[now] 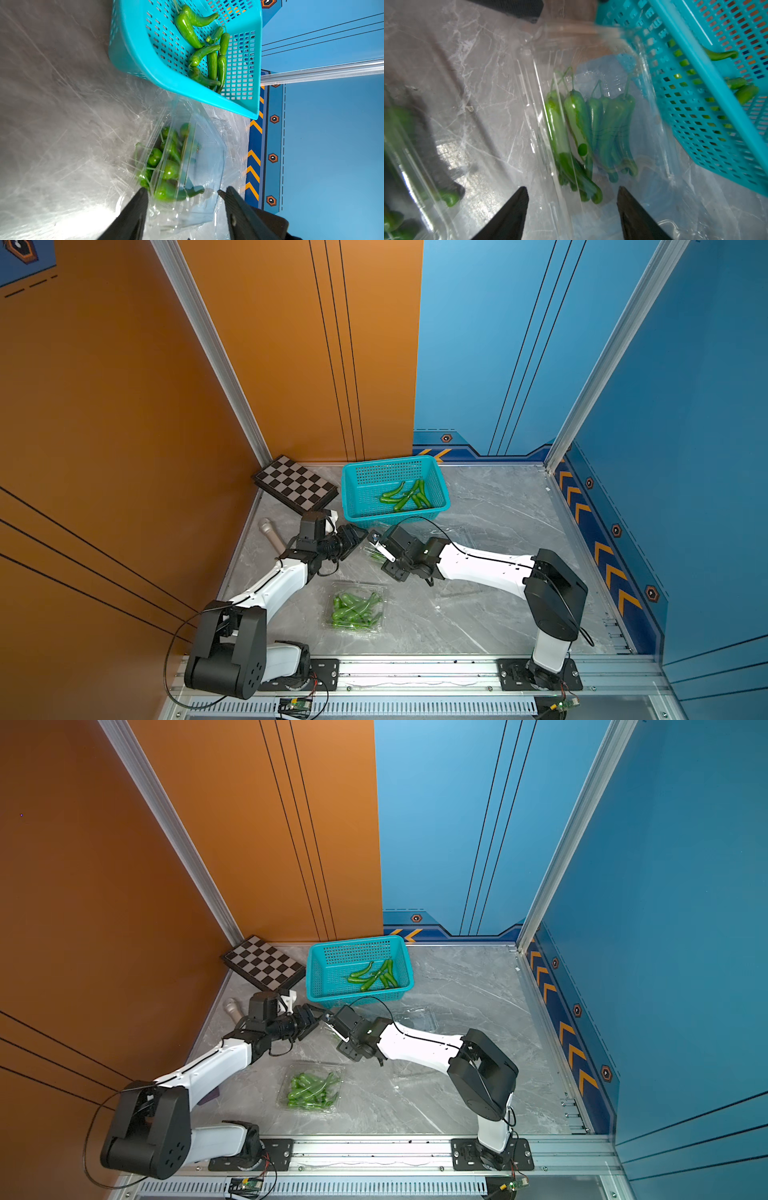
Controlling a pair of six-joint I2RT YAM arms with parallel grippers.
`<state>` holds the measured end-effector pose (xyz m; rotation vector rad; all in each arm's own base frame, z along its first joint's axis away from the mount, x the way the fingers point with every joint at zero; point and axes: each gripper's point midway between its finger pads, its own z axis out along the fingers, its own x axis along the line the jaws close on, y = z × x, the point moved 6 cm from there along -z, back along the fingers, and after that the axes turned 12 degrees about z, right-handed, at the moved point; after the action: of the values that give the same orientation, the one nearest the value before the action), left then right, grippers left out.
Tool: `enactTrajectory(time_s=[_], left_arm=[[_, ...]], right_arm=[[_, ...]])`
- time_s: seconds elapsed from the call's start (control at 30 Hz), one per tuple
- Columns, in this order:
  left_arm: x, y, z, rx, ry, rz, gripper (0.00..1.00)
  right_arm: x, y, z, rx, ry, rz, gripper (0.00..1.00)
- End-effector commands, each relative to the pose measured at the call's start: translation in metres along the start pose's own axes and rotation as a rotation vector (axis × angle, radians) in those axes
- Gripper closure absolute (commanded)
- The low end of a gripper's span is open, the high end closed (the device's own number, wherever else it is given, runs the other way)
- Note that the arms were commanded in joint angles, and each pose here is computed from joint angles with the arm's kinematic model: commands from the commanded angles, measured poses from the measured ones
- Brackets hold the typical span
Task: Take small green peppers out of containers
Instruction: Open the packing box at the center of the board.
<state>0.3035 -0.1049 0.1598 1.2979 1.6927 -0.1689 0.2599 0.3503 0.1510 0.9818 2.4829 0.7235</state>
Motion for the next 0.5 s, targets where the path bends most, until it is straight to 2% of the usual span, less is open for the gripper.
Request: enactTrajectory(time_s=[0.0,0.47], left_arm=[[-0.010,0.004,0.002,0.006,-0.037,0.011,0.39],[-0.013,0.007,0.003,0.005,-0.046,0.016,0.39]], right_arm=[[-0.003,0.010,0.005,-0.028,-0.037,-0.011,0.31],[-0.011,0.010,0.018,-0.016,-0.061,0.019,0.32]])
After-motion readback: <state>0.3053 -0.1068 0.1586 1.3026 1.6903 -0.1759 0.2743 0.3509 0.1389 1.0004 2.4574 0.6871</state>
